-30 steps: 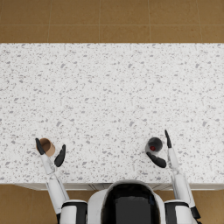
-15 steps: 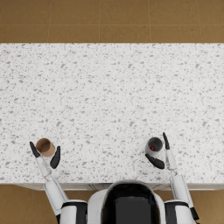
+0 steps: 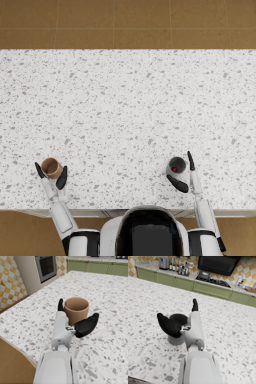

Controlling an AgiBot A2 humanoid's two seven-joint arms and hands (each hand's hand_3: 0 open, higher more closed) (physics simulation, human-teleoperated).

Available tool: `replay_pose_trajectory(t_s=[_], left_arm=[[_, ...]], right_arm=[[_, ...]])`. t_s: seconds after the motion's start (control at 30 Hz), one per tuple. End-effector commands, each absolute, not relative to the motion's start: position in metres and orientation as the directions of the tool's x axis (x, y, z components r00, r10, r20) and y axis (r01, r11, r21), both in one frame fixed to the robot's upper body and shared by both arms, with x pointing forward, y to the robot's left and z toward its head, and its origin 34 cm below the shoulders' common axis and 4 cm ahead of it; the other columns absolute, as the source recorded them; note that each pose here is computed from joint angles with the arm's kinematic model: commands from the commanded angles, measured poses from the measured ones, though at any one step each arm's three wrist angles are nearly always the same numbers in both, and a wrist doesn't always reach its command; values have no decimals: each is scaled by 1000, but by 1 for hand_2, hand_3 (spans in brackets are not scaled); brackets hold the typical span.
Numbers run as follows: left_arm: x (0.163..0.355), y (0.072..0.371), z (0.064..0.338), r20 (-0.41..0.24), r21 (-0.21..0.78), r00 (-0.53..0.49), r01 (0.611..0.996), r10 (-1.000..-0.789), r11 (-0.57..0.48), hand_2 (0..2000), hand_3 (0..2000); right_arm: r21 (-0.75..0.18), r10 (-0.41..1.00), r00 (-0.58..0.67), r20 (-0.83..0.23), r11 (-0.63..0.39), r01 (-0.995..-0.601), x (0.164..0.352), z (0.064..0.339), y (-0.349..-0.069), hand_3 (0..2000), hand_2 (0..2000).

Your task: Pick up two cups and pour the berry on the right into the cup on the left

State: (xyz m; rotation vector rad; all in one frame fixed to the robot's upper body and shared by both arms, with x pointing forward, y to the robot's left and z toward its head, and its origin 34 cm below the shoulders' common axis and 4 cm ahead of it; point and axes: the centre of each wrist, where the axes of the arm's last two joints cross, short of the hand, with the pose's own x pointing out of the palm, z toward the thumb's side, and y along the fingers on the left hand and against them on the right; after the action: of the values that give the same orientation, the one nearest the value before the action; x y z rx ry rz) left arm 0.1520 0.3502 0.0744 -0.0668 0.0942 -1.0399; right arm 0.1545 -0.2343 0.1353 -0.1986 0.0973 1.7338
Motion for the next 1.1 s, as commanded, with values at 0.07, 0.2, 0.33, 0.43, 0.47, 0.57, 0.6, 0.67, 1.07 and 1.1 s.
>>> replay_pose_trajectory(t_s=[0.07, 0.2, 0.33, 0.43, 0.47, 0.57, 0.6, 0.67, 1.07, 1.1], left_arm=[[164, 349, 66, -44, -129, 480, 867, -876, 481, 0, 0], [166, 346, 66, -40, -127, 477, 869, -878, 478, 0, 0], [165, 345, 65, -38, -130, 480, 867, -876, 481, 0, 0], [164, 345, 66, -36, -125, 484, 866, -874, 484, 0, 0], [164, 346, 65, -35, -131, 484, 865, -874, 484, 0, 0], [164, 345, 65, -34, -131, 483, 866, -875, 483, 0, 0], [164, 345, 65, -33, -131, 482, 866, -875, 482, 0, 0], [164, 346, 65, -32, -128, 488, 864, -872, 488, 0, 0], [172, 343, 69, -21, -112, 467, 878, -884, 466, 2000, 980], [172, 341, 70, -20, -108, 459, 882, -888, 459, 2000, 1280]], right_arm=[[-22, 971, -156, -179, -163, -986, 158, 127, -235, 0, 0], [23, 975, -151, -163, -149, -989, 165, 112, -235, 0, 0], [63, 979, -134, -153, -126, -990, 171, 99, -238, 0, 0], [93, 980, -135, -144, -123, -988, 171, 90, -237, 0, 0], [99, 981, -133, -141, -120, -988, 172, 88, -237, 0, 0], [115, 983, -129, -132, -114, -987, 176, 83, -236, 0, 0], [122, 983, -131, -129, -116, -986, 176, 81, -235, 0, 0], [129, 984, -133, -122, -117, -985, 178, 78, -232, 0, 0], [131, 962, -266, -66, -255, -958, 195, 75, -218, 980, 2000], [127, 949, -309, -60, -300, -945, 195, 77, -217, 1280, 2000]])
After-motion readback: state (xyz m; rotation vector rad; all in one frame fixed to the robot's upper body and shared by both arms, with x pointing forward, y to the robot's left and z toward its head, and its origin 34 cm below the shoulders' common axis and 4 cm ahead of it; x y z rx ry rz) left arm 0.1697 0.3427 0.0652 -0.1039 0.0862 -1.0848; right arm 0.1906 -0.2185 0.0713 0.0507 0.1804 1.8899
